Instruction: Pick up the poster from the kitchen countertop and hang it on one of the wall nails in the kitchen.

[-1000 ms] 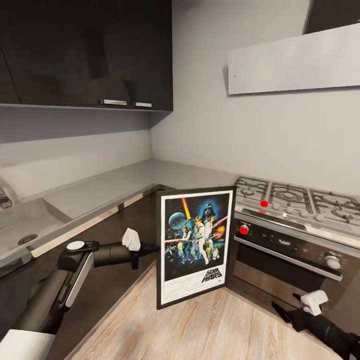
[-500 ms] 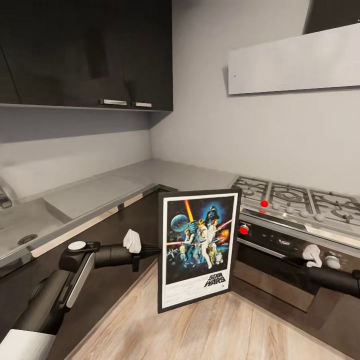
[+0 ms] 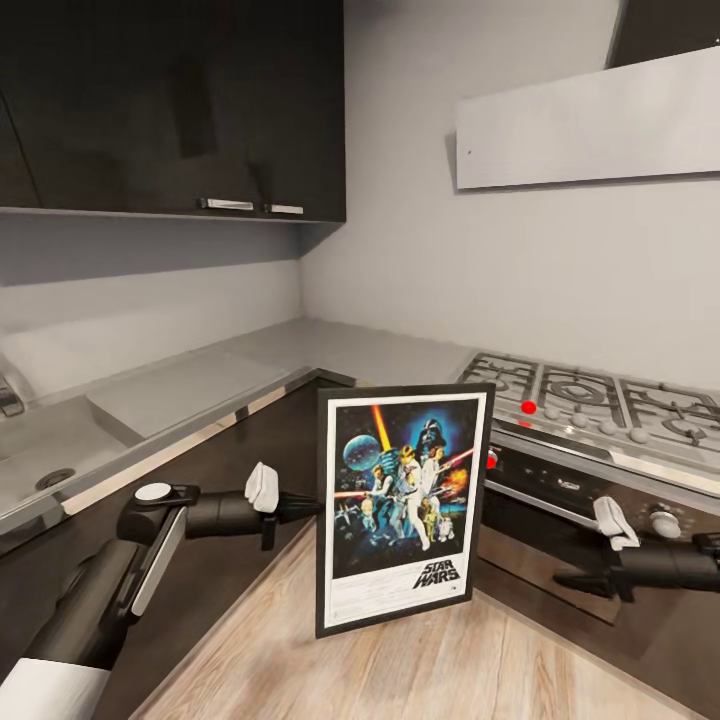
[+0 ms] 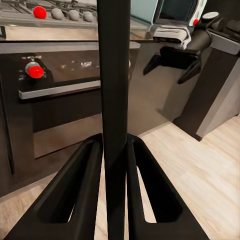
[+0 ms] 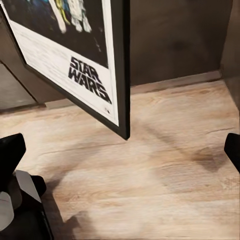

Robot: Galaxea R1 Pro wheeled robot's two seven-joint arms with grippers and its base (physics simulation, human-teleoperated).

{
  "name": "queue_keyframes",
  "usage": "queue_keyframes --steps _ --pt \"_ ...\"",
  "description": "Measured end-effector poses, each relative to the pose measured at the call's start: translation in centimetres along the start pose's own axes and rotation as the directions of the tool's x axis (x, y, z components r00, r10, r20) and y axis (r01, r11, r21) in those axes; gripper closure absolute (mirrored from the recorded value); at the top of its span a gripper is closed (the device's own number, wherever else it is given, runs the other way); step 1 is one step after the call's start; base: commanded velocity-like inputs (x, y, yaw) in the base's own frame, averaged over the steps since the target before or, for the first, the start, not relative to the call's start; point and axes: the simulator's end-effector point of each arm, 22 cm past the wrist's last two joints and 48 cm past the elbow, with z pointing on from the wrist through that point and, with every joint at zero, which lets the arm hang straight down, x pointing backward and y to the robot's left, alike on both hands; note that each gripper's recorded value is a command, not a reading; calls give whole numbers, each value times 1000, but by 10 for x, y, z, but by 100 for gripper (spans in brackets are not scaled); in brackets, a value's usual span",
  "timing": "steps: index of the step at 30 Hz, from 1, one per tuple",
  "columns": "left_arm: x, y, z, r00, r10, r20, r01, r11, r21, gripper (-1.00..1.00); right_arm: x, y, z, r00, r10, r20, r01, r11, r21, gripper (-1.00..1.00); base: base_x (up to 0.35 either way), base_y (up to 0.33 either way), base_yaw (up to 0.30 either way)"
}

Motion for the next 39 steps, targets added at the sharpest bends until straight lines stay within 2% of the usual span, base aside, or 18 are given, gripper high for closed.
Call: queue_keyframes --steps 5,10,14,21,31,39 --pt "0 -1 0 1000 0 1 0 1000 5 100 7 9 12 999 -7 -34 6 999 -37 -100 0 0 0" --pt "-1 -23 -1 1000 3 2 -3 995 101 100 8 10 15 999 -7 -36 6 999 -43 -100 0 0 0" --pt "-1 -28 -2 1000 5 2 -5 992 126 100 8 11 15 999 -7 -37 6 999 -45 -100 0 0 0" --pt "-1 -30 -2 1000 5 2 -5 991 133 100 9 12 17 999 -8 -39 6 999 -51 -100 0 0 0" --pt "-2 -31 -2 1000 10 3 -10 991 134 100 17 24 30 997 -15 -77 7 995 -97 -100 0 0 0" --pt "-3 -31 -2 1000 12 5 -13 991 135 100 16 27 34 997 -17 -72 9 994 -108 -100 0 0 0"
